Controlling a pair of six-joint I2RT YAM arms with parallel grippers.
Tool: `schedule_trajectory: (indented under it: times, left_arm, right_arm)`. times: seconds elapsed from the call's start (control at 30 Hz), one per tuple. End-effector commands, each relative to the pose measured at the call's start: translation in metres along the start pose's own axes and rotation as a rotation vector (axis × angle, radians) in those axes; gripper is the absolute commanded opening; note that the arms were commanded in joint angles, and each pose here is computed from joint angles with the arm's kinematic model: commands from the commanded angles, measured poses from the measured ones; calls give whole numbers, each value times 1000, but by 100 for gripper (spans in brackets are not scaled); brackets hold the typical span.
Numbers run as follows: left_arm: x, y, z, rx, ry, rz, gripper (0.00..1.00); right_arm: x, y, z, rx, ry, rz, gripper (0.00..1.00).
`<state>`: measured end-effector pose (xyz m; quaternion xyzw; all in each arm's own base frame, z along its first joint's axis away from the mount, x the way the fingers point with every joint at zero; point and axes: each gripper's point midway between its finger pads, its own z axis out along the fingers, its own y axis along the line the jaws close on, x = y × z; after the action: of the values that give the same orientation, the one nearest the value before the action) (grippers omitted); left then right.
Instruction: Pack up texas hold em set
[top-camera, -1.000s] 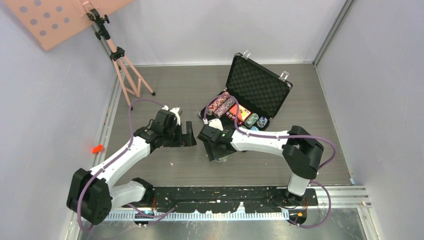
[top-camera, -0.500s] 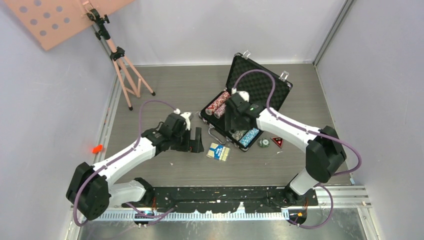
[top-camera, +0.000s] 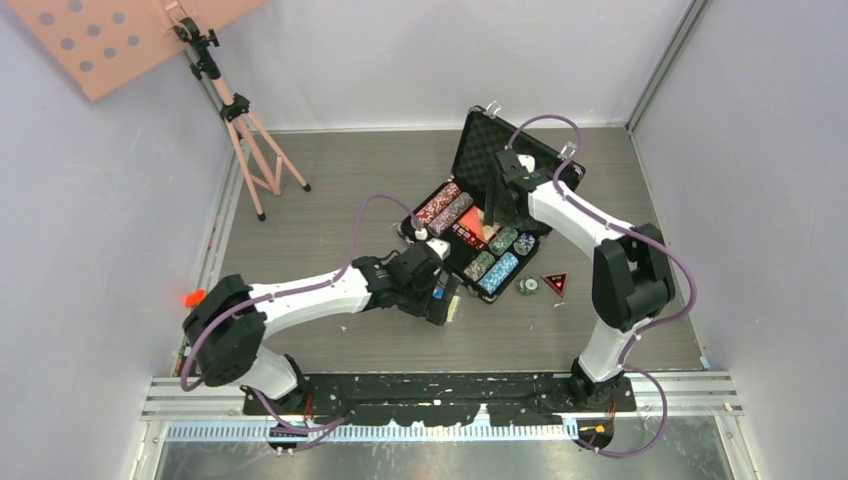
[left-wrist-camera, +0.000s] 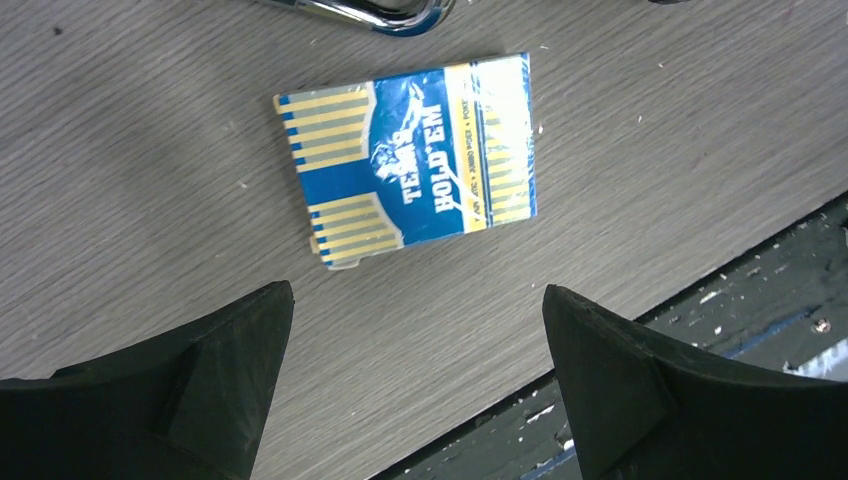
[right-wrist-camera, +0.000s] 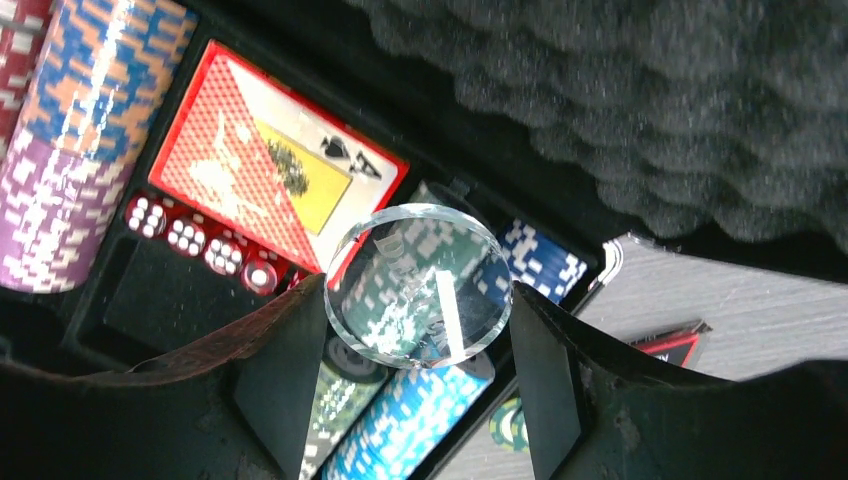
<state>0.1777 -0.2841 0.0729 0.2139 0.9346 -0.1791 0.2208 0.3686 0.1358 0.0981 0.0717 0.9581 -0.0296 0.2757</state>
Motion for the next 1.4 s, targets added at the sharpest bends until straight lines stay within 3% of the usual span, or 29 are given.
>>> schedule_trajectory:
  times: [0.0, 0.07, 0.17, 0.2, 0.57, 0.73, 0.9, 1.17, 1.37]
  left_arm:
    - [-21, -12, 7, -52, -64, 9, 100]
    - [-20, -13, 11, -74, -51, 19, 100]
    - [-17, -14, 18, -94, -18, 33, 100]
    - [-16, -16, 20, -93, -15, 37, 100]
    - [-28, -8, 29, -194, -18, 56, 100]
    - [-35, -3, 10, -190, -71, 40, 100]
    - [-31, -2, 2, -153, -63, -165, 100]
    - [-20, 3, -11, -265, -169, -951, 100]
    - [-13, 5, -9, -385, -127, -1155, 100]
  right_arm:
    - [-34, 10, 0, -15, -61, 3, 65]
    - [-35, 10, 6, -2, -49, -5, 71]
    - [-34, 6, 7, 20, -39, -10, 96]
    - [-33, 4, 7, 26, -39, -12, 98]
    - [-31, 2, -23, -57, -77, 25, 100]
    - [-19, 5, -43, -145, -66, 6, 100]
    - [7, 7, -65, -259, -50, -15, 97]
    - [17, -7, -94, -292, -101, 1, 96]
    - [15, -11, -116, -338, -162, 17, 96]
